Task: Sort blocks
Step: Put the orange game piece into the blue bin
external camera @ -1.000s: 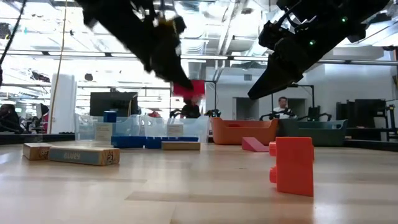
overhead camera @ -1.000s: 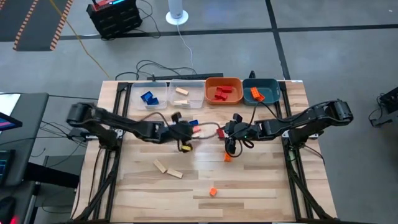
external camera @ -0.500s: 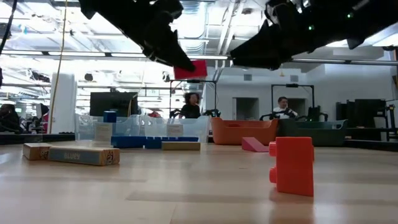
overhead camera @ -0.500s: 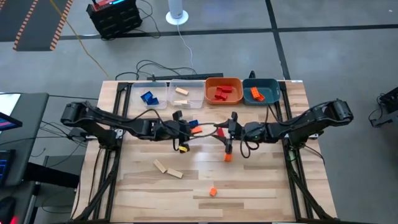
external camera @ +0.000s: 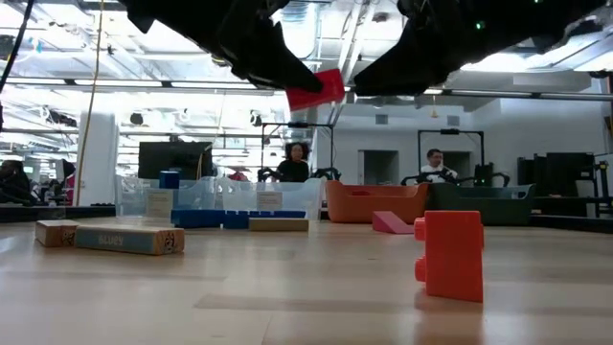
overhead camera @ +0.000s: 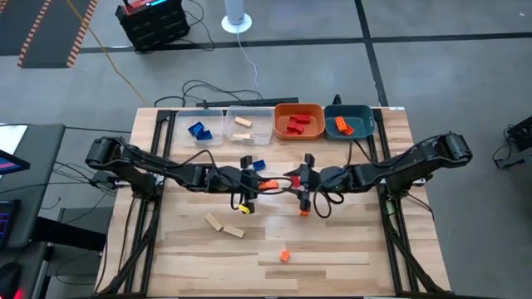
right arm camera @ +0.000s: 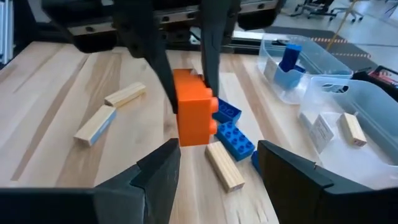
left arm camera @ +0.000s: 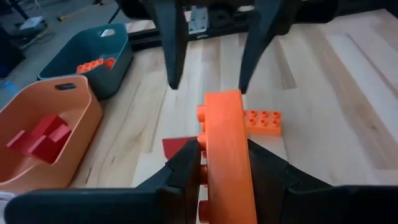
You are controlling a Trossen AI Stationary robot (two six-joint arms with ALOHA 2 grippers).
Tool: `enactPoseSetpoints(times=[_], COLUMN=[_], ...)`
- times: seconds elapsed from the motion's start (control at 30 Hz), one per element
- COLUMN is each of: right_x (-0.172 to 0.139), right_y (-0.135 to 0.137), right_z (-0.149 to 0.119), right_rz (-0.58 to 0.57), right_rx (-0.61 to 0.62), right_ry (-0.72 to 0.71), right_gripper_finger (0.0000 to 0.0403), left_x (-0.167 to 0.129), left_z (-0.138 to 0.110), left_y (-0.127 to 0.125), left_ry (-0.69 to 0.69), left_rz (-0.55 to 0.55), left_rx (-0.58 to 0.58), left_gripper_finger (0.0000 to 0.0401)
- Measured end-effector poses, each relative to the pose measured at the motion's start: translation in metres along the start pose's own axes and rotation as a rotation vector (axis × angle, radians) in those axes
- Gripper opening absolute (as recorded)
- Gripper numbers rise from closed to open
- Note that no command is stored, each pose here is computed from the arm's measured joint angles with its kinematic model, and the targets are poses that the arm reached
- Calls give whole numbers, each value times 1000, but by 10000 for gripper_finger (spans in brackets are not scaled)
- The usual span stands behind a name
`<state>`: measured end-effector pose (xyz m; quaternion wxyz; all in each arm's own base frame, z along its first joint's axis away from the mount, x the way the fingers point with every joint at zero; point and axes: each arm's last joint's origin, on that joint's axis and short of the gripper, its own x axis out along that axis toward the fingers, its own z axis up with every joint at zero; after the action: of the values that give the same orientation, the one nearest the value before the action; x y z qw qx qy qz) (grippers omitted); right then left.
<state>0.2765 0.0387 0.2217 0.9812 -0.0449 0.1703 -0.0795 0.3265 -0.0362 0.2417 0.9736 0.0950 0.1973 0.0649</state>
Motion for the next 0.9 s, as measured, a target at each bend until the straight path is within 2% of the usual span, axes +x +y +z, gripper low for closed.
enactPoseSetpoints(times=[0.17,0.33,0.5,0.9], right_x=[7,33,48,51], right_y=[4,13,13,11], right_z=[4,0,12,26], right_rz=[33,39,33,32], right_rx=[-20,-71,-99,-103], right_ry=[56,134,134,168], right_gripper_finger=[244,244,244,242], left_x=[0,-1,-1,-1], left_z=[2,8,6,1], left_y=[-1,-2,-3,-3], left_ry=[-27,-84,-59,-11], left_rz=[-22,-20,-24,-20], left_rx=[5,17,15,22], left_gripper_finger=[96,96,96,96])
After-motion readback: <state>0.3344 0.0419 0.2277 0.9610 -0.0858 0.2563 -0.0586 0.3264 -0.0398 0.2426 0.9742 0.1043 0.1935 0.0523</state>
